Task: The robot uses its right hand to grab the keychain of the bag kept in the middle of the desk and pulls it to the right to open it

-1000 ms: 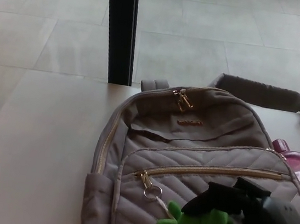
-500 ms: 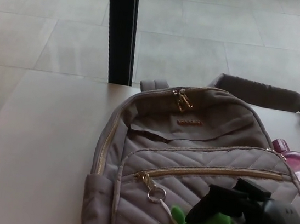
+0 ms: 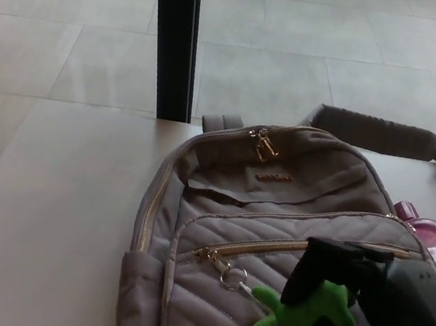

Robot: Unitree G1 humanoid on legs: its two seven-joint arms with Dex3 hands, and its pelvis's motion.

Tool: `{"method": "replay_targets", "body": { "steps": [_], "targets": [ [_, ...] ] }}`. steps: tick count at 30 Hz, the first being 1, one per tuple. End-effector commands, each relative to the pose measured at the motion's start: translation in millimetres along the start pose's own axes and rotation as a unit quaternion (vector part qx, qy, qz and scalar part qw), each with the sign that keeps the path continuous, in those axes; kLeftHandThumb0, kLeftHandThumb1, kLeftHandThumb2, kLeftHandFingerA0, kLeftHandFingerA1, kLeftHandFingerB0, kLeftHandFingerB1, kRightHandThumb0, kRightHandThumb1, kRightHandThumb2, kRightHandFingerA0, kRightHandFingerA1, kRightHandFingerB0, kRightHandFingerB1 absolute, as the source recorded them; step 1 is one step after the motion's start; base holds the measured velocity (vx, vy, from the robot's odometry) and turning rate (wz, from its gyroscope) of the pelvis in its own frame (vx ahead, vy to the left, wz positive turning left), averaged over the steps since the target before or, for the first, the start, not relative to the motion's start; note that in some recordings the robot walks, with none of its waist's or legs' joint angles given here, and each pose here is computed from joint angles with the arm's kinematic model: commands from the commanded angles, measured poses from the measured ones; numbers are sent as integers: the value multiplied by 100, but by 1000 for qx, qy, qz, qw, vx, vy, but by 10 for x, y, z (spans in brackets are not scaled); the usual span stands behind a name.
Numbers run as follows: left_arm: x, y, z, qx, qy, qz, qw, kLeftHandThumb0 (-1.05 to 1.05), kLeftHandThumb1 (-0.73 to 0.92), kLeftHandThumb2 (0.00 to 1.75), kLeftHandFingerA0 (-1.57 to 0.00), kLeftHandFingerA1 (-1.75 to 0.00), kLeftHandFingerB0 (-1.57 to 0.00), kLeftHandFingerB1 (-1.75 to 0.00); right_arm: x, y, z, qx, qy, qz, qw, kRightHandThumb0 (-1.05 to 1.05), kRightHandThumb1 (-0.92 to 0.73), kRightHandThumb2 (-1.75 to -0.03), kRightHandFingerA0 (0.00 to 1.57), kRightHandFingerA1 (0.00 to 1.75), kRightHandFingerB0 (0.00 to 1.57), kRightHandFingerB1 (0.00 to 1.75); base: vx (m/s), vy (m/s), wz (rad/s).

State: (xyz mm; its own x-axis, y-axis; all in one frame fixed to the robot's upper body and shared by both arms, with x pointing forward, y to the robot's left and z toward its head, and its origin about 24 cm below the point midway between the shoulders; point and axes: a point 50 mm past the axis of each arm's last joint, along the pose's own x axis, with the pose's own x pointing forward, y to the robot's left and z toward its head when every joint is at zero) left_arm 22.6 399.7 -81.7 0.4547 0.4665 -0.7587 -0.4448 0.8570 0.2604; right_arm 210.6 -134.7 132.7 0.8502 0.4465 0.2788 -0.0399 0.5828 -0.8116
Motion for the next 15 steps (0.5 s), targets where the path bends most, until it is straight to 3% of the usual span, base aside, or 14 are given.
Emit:
{"method": "replay_targets", "body": {
  "steps": [1, 6, 7, 8, 9, 10, 11, 12, 13, 15],
  "targets": [
    [-13, 50, 24, 0, -9, 11, 1000, -84, 92, 73, -52, -54, -47, -38, 99, -140, -42, -10, 15, -2, 1000, -16, -39, -144, 106, 175, 85, 171, 0, 0, 0],
    [-11, 46, 20, 3, -8, 13, 1000, -84, 92, 74, -52, -49, -46, -38, 131, -215, -37, -21, 11, -10, 1000, -19, -39, -143, 105, 175, 84, 171, 0, 0, 0],
    [-12, 44, 16, -8, -8, 11, 1000, -91, 79, 90, -48, -55, -42, -43, 152, -229, -42, -27, 7, -9, 1000, -20, -40, -142, 105, 175, 84, 169, 0, 0, 0],
    [-12, 44, 16, -8, -8, 11, 1000, -84, 92, 73, -51, -51, -47, -38, 158, -242, -43, -29, 6, -10, 1000, -17, -39, -141, 106, 175, 85, 167, 0, 0, 0],
    [-14, 47, 10, -14, -7, 12, 1000, -85, 92, 72, -51, -52, -47, -38, 168, -254, -46, -30, 3, -12, 999, -16, -37, -142, 106, 175, 83, 170, 0, 0, 0],
    [-18, 52, 0, -23, -6, 10, 1000, -92, 77, 92, -47, -57, -41, -44, 181, -276, -51, -32, 0, -14, 999, -16, -40, -139, 105, 175, 80, 172, 0, 0, 0],
    [-19, 53, -3, -25, -6, 8, 1000, -92, 77, 92, -47, -57, -41, -44, 187, -294, -57, -36, 0, -16, 999, -16, -40, -139, 105, 175, 80, 172, 0, 0, 0],
    [-21, 56, -6, -21, -5, 10, 1000, -92, 78, 89, -48, -56, -43, -43, 216, -372, -83, -40, 4, -21, 999, -16, -36, -146, 107, 175, 80, 173, 0, 0, 0],
    [-17, 55, -3, -23, -4, 13, 1000, -86, 92, 72, -51, -52, -48, -38, 226, -402, -93, -44, 4, -24, 999, -17, -36, -147, 107, 175, 82, 172, 0, 0, 0],
    [-17, 55, -3, -23, -4, 13, 1000, -86, 92, 72, -51, -52, -48, -38, 228, -407, -95, -44, 4, -24, 999, -17, -36, -147, 107, 175, 82, 172, 0, 0, 0]
  ]
}}
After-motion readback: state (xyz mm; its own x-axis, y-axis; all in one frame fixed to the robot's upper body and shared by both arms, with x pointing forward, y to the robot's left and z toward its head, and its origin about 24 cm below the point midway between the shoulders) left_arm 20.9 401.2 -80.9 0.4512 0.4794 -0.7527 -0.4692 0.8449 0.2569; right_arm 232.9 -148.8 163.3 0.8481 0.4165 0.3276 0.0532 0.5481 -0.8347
